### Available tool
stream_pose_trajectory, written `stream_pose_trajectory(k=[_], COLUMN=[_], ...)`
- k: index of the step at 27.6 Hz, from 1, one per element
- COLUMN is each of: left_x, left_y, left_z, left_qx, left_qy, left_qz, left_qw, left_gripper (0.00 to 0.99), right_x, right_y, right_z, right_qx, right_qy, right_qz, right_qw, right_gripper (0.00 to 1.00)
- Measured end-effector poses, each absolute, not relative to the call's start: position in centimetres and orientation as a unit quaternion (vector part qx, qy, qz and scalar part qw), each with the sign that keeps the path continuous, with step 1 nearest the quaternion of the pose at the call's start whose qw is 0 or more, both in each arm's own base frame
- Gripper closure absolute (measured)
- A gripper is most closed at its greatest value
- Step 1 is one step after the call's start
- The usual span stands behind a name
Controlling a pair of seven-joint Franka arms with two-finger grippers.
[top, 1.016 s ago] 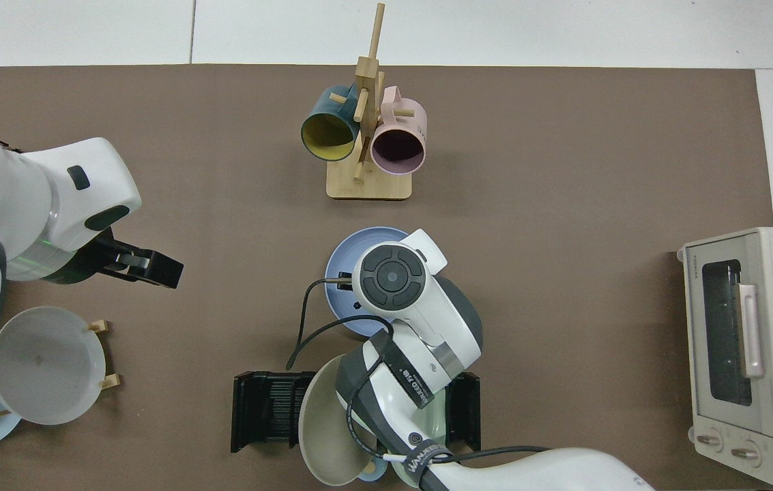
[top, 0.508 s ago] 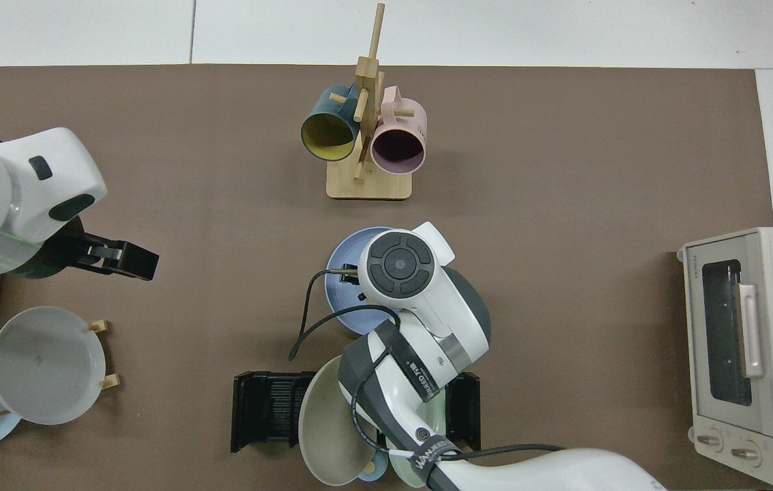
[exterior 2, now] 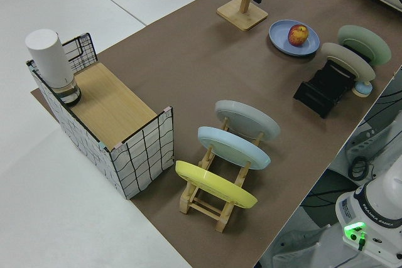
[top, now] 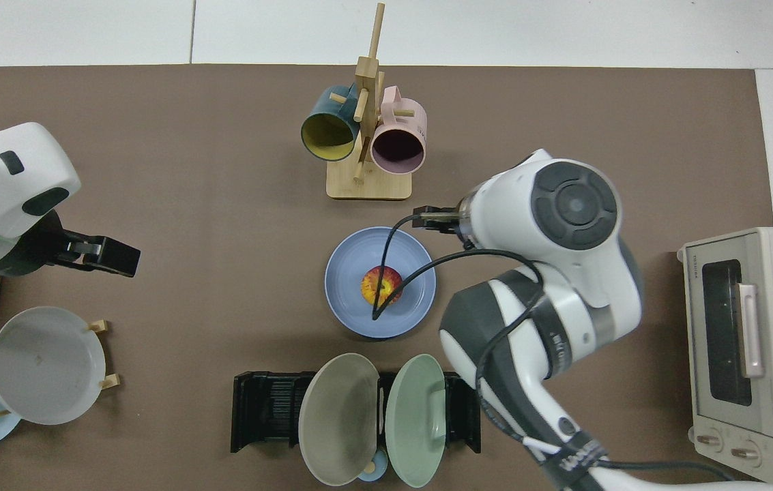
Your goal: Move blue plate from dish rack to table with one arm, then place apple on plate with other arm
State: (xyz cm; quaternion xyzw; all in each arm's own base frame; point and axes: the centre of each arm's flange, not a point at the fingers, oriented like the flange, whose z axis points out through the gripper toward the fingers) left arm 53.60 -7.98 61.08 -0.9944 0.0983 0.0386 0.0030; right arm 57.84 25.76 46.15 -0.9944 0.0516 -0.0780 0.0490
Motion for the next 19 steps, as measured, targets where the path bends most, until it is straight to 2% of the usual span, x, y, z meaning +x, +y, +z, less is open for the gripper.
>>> stream_pose_trajectory(k=[4, 10, 19], left_x=[53.6, 53.6, 53.6], left_y=[-8.0, -8.0, -8.0], left_z=[61.1, 61.1, 61.1], left_qx=[-0.994, -0.994, -0.994], left_qy=[0.098, 0.098, 0.099], left_qz=[0.039, 0.038, 0.038], left_qw=[0.003, 0.003, 0.003], left_gripper=[0.000, 0.000, 0.000], right_x=[59.2, 60.0, 59.3], right_y=[20.7, 13.9, 7.1], right_z=[46.9, 47.7, 50.9], right_qx=[-0.995, -0.997, -0.997], right_qy=[0.020, -0.025, -0.051], right_qz=[-0.086, -0.074, -0.054], right_qw=[0.041, 0.025, 0.008], right_gripper=[0.00, 0.00, 0.00])
